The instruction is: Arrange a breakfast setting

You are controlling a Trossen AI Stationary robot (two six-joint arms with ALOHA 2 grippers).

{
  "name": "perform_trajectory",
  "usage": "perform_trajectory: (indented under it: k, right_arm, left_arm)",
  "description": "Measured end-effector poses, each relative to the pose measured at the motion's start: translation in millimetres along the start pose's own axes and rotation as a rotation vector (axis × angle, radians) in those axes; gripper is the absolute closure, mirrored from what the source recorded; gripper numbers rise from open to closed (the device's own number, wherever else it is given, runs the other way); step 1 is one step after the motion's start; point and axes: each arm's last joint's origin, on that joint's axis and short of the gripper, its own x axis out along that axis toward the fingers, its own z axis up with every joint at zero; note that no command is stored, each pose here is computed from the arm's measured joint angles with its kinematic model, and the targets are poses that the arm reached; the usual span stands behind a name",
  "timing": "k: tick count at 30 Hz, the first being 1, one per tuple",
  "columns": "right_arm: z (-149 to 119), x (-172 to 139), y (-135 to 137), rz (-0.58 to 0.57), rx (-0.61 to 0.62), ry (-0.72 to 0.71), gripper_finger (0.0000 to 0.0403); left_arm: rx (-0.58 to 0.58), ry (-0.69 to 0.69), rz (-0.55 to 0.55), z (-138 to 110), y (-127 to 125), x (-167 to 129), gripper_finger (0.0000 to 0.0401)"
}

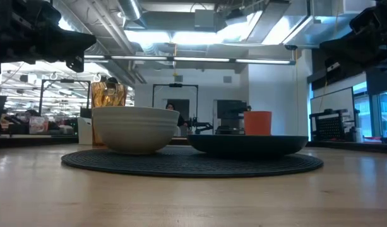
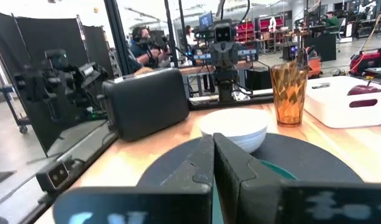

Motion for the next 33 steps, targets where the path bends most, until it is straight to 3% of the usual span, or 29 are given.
perform_trajectory:
  k: [5,8,11,14,17,21,26,30,33]
  right_arm:
    - [5.9,-0.2,0.7,0.000,0.060,-0.061,0.0403]
    - [4.8,-0.4,-3.5,-0.137,0.103,-0.074,0.0403]
    - [-0.8,-1.4,-9.1,-0.307,0.262,-0.068,0.0403]
    - [-1.1,-1.2,-12.0,-0.391,0.437,-0.118,0.0403]
    - [-2.4,-0.2,-14.1,-0.450,0.519,-0.141,0.0403]
    - [4.1,-1.0,-15.4,-0.501,0.533,-0.242,0.0403]
    - [25.0,-7.0,-16.2,-0.588,0.552,-0.533,0.0403]
    - [40.9,-12.0,-13.8,-0.589,0.543,-0.660,0.0403]
    - [60.8,-15.3,-8.3,-0.515,0.522,-0.685,0.0403]
  left_arm:
    - [0.000,-0.001,0.000,0.2,0.0,0.0,0.0401]
    - [0.000,0.000,0.000,0.1,0.0,0.0,0.0401]
    - [0.000,0.000,0.000,0.1,0.0,0.0,0.0401]
    - [0.000,-0.001,0.000,0.2,0.0,0.0,0.0401]
    - [0.000,-0.001,0.001,0.1,0.0,0.0,0.0401]
    - [0.000,-0.001,0.001,0.2,0.0,0.0,0.0401]
    - [-0.003,-0.044,0.018,4.3,0.3,-0.1,0.0401]
    - [-0.150,-0.150,-0.002,14.5,-0.6,-1.1,0.0401]
    - [-0.239,-0.229,0.004,21.7,-0.4,-2.4,0.0401]
